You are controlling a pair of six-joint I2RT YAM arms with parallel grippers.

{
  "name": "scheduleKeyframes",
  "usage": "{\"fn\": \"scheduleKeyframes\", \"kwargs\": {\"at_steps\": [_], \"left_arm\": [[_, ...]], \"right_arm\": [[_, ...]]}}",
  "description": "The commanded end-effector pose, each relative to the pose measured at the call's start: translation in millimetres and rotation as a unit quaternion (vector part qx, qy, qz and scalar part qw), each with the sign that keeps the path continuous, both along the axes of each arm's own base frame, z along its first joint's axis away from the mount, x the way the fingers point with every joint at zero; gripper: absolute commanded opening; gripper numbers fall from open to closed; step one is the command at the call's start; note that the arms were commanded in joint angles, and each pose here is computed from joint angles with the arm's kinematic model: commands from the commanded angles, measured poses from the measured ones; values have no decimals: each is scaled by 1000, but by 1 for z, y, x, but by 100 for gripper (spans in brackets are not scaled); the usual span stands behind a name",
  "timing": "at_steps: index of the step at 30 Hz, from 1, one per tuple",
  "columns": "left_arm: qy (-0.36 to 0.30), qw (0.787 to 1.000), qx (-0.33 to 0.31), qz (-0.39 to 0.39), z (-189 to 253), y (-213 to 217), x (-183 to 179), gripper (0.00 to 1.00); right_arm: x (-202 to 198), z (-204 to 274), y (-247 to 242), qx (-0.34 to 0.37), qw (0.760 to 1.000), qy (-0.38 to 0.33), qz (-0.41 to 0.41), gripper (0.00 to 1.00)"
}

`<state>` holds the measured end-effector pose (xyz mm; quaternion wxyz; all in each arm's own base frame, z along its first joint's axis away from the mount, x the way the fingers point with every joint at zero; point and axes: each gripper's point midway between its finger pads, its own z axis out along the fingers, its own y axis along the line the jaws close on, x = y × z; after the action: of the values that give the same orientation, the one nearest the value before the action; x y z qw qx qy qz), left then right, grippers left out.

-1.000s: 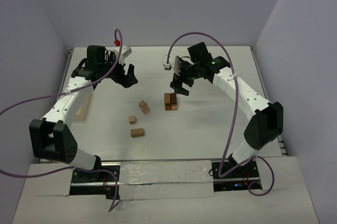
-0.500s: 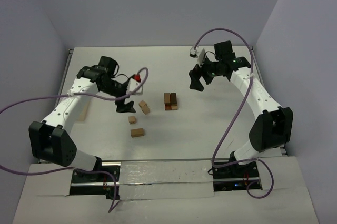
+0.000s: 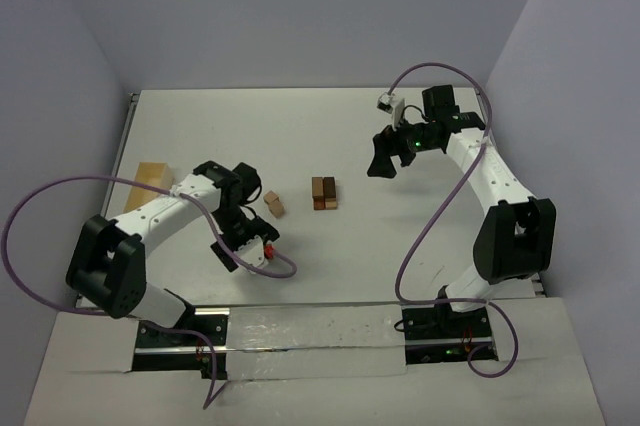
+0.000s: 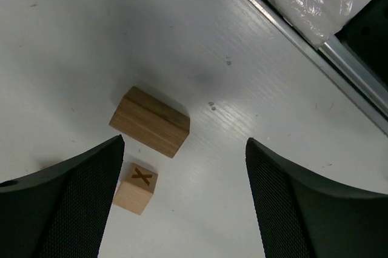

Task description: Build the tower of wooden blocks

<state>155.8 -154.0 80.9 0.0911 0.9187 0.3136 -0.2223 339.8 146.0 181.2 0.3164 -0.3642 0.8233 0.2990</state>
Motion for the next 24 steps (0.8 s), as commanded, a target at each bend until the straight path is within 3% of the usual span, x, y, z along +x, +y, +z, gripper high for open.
{"fn": "scheduleKeyframes", "kwargs": {"at_steps": [1, 24], "left_arm": [[-48, 984, -50, -162, -1, -28, 18, 87], [-131, 948, -46, -285, -42, -43, 42, 91]], "right_arm": [[-4, 7, 6, 18, 1000, 5, 15, 100], [-22, 8, 13, 46, 998, 16, 48, 100]]}}
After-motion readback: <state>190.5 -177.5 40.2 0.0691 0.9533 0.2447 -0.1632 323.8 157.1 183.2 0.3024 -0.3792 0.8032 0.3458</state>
